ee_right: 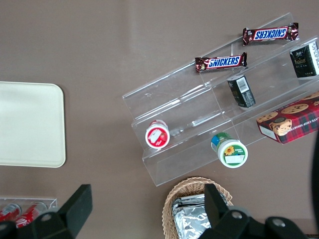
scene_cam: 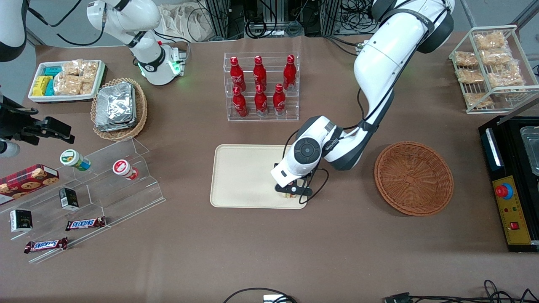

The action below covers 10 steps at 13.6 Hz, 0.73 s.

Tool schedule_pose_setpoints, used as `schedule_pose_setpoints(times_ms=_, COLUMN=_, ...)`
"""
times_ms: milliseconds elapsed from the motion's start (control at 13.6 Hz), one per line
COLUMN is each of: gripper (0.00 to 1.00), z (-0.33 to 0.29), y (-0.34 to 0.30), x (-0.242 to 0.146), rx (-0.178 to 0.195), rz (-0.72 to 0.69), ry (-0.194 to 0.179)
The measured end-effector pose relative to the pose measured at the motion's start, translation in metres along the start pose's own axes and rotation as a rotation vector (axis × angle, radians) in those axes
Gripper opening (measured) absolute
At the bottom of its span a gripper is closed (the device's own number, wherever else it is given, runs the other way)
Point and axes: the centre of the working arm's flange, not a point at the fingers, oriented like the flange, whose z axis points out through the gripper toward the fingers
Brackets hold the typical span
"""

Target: Place sandwich from basket to tray

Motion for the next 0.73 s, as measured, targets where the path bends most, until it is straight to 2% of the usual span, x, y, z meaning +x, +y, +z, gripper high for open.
schedule_pose_setpoints(times_ms=220, gripper=0.98, z=-0.023, y=0.001, x=0.005, rx=-0.004, rz=-0.002, ry=0.021)
schedule_pose_setpoints(times_ms=367, gripper=1.0, z=-0.05, y=-0.001, x=-0.002, rx=0.034, rz=0.0, ry=-0.012)
schedule_pose_setpoints(times_ms=587, gripper=1.0, z=-0.108, y=-0.023, x=-0.021, rx=0.133, rz=-0.019, ry=-0.097)
schedule_pose_setpoints(times_ms=734, gripper=1.0, z=-0.136, y=-0.062, x=-0.025, rx=0.162, rz=-0.068, ry=-0.109)
